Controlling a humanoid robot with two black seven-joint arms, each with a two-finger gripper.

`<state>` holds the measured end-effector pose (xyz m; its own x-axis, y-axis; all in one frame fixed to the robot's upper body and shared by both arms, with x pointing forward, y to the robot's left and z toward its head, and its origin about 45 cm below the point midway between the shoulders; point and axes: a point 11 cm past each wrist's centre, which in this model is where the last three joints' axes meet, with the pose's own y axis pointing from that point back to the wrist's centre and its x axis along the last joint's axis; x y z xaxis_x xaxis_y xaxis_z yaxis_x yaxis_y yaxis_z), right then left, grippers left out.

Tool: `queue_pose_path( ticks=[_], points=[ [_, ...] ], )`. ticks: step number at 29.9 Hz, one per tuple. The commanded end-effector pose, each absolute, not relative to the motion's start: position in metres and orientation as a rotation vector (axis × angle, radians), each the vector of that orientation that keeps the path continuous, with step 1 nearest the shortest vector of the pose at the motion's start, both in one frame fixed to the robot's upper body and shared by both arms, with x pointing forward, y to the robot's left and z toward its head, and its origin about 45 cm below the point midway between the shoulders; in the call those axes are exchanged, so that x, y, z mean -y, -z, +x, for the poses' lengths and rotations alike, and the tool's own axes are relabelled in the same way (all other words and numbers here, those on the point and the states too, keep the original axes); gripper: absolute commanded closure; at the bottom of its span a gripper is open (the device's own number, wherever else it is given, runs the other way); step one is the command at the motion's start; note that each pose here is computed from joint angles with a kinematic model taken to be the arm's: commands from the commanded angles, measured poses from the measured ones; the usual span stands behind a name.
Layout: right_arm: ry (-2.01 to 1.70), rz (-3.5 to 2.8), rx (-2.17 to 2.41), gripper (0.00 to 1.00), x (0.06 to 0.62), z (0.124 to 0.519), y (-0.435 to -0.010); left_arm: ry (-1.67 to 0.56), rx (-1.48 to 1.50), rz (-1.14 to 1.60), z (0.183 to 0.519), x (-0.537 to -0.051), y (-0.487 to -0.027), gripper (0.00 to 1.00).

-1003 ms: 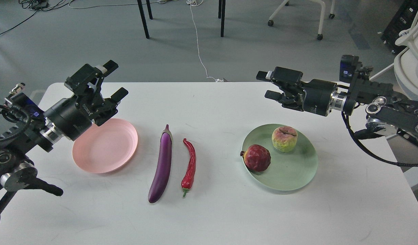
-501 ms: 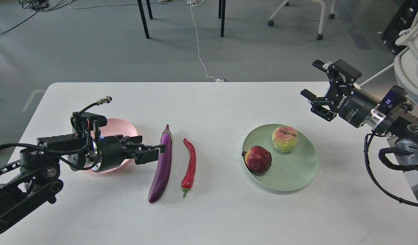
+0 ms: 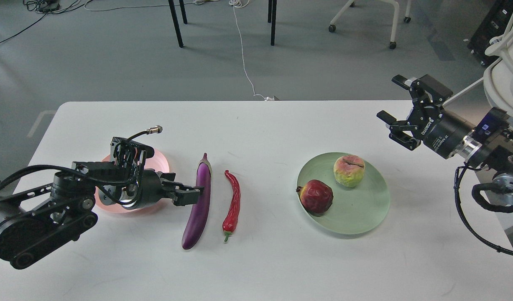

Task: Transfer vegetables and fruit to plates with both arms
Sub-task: 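Reach the left gripper to the purple eggplant and grasp it, then lift the eggplant and lay it on the pink plate, release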

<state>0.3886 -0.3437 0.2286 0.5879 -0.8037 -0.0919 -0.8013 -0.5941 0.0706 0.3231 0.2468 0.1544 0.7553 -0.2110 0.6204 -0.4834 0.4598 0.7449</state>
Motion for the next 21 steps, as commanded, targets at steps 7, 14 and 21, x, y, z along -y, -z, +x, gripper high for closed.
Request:
queue_pose_path(
  ticks=[7,14,21],
  points=[
    [0.180,2.776,1.407,0.02,0.345,0.388,-0.227,-0.173,0.691,1.102,0.323,-0.235,-0.136,0.04],
    [0.187,2.767,1.412,0.02,0.347,0.386,-0.225,-0.161,0.678,1.109,0.321,-0.228,-0.127,0.16],
    [0.184,2.753,1.427,0.02,0.353,0.386,-0.225,-0.137,0.670,1.110,0.315,-0.223,-0.121,0.75]
  ],
)
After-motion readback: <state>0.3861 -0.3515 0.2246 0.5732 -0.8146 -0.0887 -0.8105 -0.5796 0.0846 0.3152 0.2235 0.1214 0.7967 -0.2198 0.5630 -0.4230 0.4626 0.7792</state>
